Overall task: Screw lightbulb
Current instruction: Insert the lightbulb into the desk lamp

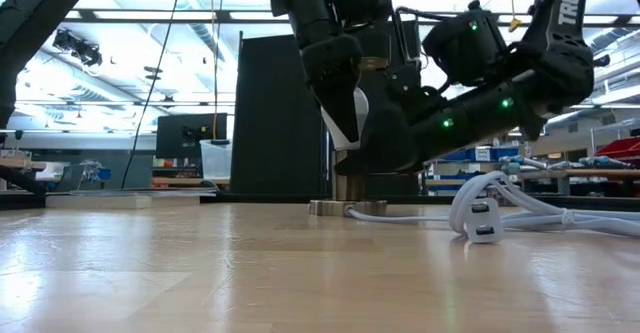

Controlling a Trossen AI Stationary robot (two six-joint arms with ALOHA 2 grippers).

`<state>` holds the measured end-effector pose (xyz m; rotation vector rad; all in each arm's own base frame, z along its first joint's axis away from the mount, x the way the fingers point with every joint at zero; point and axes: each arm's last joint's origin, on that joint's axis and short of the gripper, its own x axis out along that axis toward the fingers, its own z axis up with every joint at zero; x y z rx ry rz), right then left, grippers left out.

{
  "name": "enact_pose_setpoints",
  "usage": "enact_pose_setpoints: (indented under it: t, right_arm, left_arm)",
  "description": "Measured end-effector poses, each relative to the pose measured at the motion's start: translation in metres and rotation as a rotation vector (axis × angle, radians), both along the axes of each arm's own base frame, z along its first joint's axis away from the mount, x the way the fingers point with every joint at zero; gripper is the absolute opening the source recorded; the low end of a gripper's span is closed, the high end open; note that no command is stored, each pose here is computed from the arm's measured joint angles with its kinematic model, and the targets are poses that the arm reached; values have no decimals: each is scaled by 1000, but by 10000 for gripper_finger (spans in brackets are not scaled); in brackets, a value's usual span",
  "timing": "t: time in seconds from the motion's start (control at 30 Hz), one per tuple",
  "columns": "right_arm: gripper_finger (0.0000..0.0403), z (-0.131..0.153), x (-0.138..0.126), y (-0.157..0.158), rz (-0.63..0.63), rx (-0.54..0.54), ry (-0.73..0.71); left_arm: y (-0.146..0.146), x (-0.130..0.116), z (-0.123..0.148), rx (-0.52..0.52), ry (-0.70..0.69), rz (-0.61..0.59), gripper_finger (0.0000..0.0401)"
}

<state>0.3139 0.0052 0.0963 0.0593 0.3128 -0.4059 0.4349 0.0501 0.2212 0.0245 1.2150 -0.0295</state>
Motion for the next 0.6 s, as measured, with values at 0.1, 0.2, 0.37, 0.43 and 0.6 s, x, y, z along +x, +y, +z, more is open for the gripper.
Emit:
enact_pose_setpoints:
  t: [0.1,0.2,0.37,0.43,0.6]
  right_arm:
    - [179,3,5,10,-38,-58,20]
    - [189,3,7,14,-29,-66,24]
    - [230,2,1,16,-5,68,-18]
    - [255,2,-3,17,17,107,-30]
    - [319,5,-11,17,67,132,-29]
  left_arm:
    - [0,0,0,-6,0,2,260]
    - [-1,1,0,-14,-6,2,260]
    - [-1,2,0,-20,-20,6,260]
    - [-1,2,1,-26,-22,10,260]
    - [-1,2,0,-29,-25,9,260]
